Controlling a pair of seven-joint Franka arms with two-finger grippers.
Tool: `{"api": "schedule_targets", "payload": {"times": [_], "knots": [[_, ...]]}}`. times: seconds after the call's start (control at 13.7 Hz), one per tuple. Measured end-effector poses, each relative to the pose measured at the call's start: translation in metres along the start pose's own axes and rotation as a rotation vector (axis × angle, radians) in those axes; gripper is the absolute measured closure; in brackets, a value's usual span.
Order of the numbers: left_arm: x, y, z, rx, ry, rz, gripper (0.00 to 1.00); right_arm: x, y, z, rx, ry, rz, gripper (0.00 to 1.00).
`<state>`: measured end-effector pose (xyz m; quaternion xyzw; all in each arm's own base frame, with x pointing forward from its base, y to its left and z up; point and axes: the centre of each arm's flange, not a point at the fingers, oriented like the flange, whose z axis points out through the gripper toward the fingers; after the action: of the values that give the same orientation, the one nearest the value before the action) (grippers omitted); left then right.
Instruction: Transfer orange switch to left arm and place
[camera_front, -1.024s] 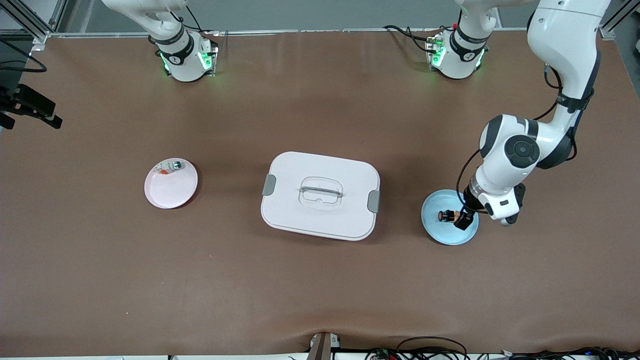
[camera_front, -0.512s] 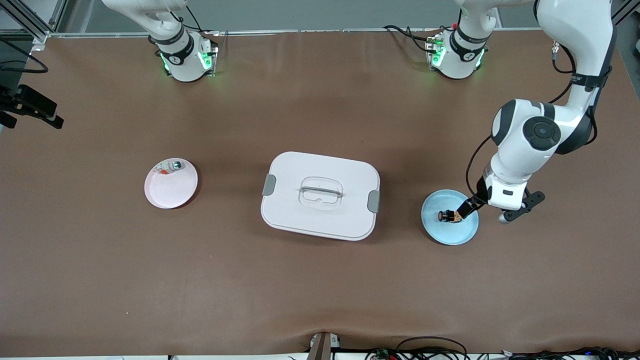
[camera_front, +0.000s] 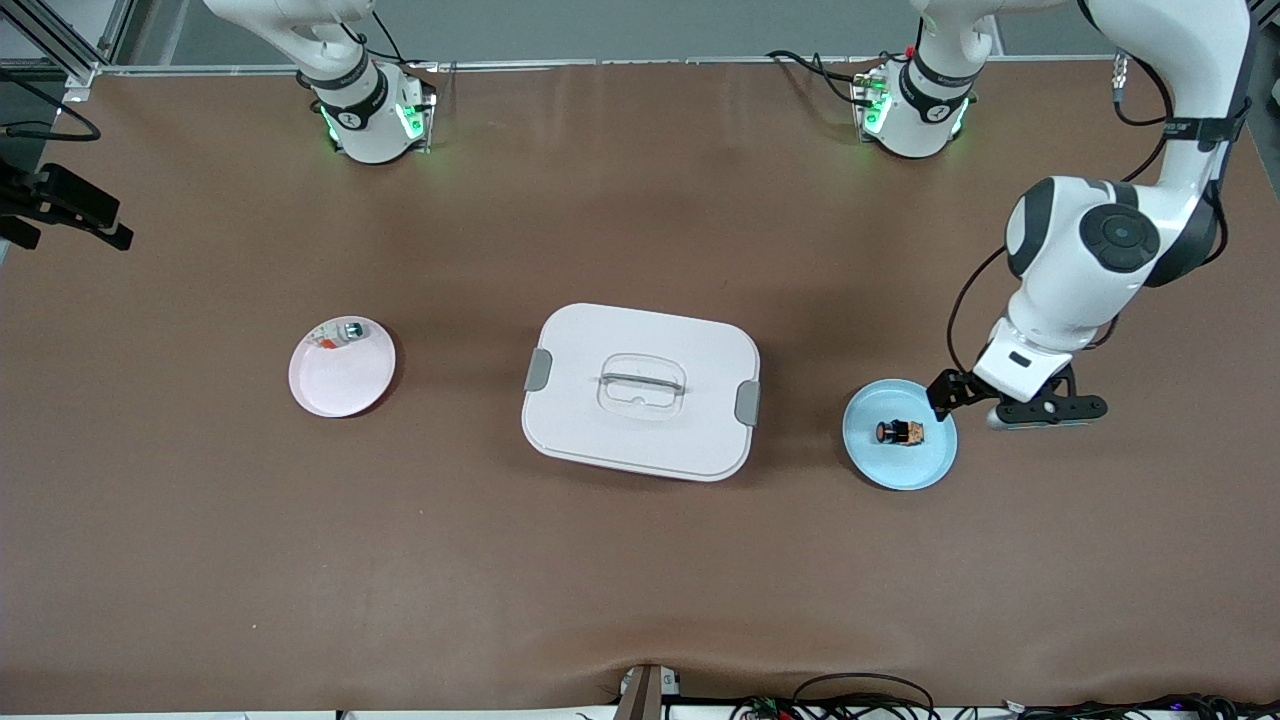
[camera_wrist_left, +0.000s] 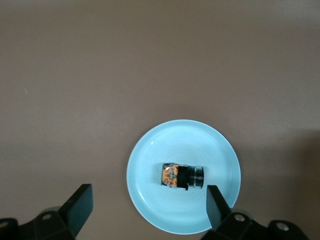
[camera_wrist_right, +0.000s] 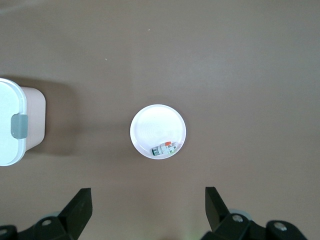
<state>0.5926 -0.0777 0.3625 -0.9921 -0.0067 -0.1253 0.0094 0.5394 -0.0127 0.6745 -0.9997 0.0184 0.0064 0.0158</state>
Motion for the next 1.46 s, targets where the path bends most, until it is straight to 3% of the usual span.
{"api": "schedule_targets", "payload": {"times": [0.37, 0.66, 0.95, 1.46], "knots": [[0.017, -0.009, -0.040, 0.037, -0.062, 0.003, 0.00, 0.000, -0.001, 0.000, 0.001, -0.001, -0.003, 0.00], [0.033, -0.033, -0.072, 0.051, -0.038, 0.009, 0.00, 0.000, -0.002, 0.000, 0.001, -0.002, -0.003, 0.00], [0.034, -0.035, -0.105, 0.072, -0.077, 0.010, 0.00, 0.000, -0.002, 0.000, 0.001, -0.002, -0.003, 0.00], [0.044, -0.037, -0.178, 0.025, -0.124, 0.005, 0.00, 0.000, -0.001, 0.000, 0.001, -0.002, 0.000, 0.00]]}}
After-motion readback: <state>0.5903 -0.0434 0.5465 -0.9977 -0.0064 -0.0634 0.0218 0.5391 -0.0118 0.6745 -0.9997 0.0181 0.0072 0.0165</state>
